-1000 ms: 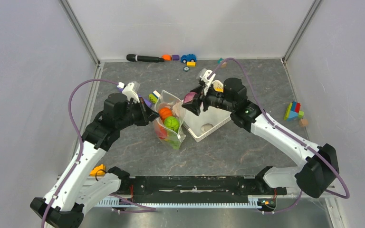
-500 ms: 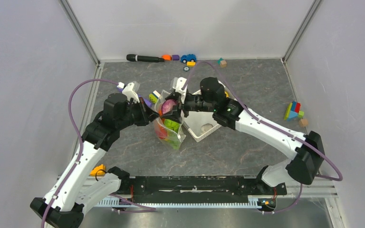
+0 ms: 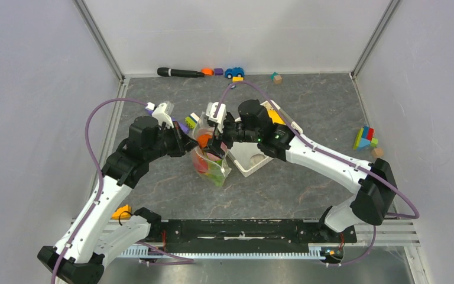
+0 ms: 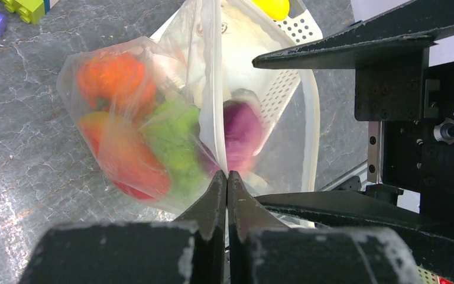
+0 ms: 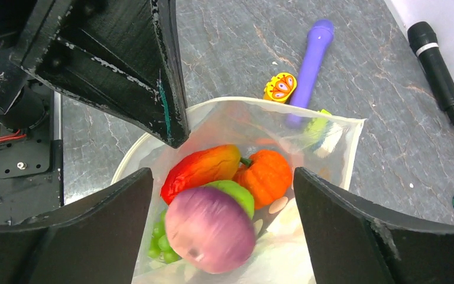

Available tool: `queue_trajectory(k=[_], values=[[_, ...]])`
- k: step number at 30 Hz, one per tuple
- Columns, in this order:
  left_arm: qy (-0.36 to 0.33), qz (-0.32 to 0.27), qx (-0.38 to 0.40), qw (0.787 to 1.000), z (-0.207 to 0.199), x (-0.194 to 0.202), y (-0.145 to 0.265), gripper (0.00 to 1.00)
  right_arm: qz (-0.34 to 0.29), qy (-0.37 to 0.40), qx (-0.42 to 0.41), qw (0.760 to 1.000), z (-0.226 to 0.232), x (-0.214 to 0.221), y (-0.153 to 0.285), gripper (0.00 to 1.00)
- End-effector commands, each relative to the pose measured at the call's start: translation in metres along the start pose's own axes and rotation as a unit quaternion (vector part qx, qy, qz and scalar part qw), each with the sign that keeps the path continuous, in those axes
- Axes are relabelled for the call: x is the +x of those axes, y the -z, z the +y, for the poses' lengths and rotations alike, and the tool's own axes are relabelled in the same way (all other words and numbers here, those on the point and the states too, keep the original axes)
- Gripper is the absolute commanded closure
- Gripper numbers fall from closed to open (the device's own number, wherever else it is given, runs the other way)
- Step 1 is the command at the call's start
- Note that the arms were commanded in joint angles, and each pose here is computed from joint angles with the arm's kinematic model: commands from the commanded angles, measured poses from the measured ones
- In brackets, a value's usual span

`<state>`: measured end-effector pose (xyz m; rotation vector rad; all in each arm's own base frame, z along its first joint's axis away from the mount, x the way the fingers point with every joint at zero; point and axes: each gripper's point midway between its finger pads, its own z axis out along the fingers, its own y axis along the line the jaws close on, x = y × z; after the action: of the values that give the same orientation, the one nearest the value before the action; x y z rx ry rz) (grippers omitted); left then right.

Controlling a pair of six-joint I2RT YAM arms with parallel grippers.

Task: Place the food in the zip-top bag and seal the zipper
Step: Place the fake vegetable in the zipper food storage bag, then pick up the fake fruit from the bin.

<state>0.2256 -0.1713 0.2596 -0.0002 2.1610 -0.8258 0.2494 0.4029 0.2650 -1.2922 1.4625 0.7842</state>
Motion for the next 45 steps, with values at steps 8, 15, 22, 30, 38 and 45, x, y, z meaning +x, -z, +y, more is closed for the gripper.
queue_trajectory(k=[8, 15, 22, 30, 38, 45], values=[[-0.014, -0.015, 0.019, 1.000, -0.007, -0.008, 0.002, 0.98, -0.028, 0.021, -0.014, 0.999, 0.004, -0.027, 0.007, 0.02], [-0.013, -0.014, 0.020, 1.000, -0.007, -0.007, 0.002, 0.98, -0.045, 0.060, -0.041, 0.996, 0.010, -0.048, 0.015, 0.02], [-0.014, -0.015, 0.022, 1.000, -0.008, -0.007, 0.003, 0.98, -0.061, 0.064, -0.002, 0.996, -0.014, -0.064, 0.038, 0.02], [-0.013, -0.013, 0.022, 1.000, -0.008, -0.007, 0.002, 0.98, -0.067, 0.007, 0.077, 0.995, -0.076, -0.060, 0.073, 0.02], [-0.013, -0.012, 0.021, 1.000, -0.007, -0.007, 0.001, 0.98, -0.014, -0.136, 0.299, 0.945, -0.172, 0.025, 0.110, 0.02], [-0.015, -0.016, 0.021, 1.000, -0.008, -0.008, 0.003, 0.98, 0.090, -0.124, 0.338, 0.929, -0.204, 0.105, 0.114, 0.02]])
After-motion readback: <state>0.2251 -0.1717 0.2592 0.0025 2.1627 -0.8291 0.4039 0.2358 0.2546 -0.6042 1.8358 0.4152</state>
